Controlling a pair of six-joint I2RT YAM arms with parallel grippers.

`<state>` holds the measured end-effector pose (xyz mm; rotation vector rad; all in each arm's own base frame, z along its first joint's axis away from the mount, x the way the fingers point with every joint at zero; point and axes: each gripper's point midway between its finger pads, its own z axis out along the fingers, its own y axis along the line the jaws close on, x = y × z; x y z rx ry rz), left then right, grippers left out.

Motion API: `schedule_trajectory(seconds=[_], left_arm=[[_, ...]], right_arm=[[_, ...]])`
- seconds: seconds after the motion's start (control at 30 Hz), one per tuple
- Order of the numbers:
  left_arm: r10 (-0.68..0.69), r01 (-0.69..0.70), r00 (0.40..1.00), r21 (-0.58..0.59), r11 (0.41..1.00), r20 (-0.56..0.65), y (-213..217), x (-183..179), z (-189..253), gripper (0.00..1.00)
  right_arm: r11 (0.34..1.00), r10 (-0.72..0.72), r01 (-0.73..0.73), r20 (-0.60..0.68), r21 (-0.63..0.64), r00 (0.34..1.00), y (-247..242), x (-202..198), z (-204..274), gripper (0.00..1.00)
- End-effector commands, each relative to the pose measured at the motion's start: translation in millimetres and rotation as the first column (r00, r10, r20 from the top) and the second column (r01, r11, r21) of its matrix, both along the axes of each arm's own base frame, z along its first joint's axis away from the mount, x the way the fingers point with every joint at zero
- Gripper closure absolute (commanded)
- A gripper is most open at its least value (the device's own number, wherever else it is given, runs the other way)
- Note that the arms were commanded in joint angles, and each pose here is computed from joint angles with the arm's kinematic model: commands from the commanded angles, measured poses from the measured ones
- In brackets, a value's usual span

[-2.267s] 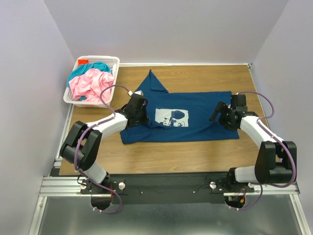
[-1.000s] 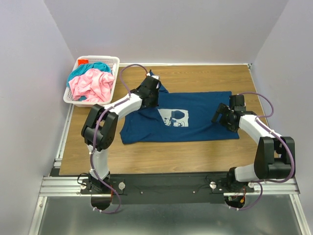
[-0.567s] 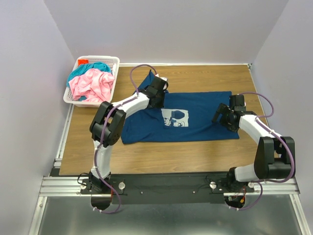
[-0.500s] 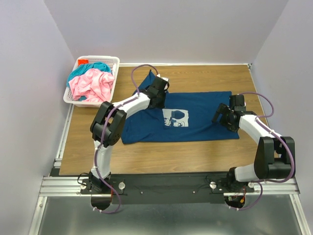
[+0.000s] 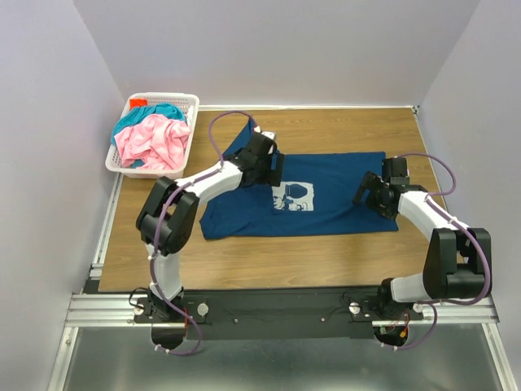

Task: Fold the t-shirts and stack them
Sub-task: Fold the tshirt

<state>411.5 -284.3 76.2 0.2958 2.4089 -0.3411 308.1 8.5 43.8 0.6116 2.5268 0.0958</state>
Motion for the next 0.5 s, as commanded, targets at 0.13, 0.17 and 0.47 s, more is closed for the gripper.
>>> schedule_trajectory(seconds=[0.13, 0.17, 0.47], left_arm=[[0.084, -0.080, 0.996, -0.145, 0.986, 0.022, 18, -33, 13, 0.02], [0.089, -0.085, 0.996, -0.157, 0.984, 0.019, 19, -36, 11, 0.02], [0.147, -0.150, 0.989, -0.210, 0.966, -0.027, 40, -39, -14, 0.02]], right_arm=[[0.988, 0.114, -0.123, 0.099, 0.092, 0.989, 24, 10, 24, 0.00], [0.983, 0.134, -0.146, 0.110, 0.116, 0.985, 30, 11, 23, 0.00], [0.920, 0.250, -0.281, 0.144, 0.272, 0.957, 86, 26, 14, 0.00]])
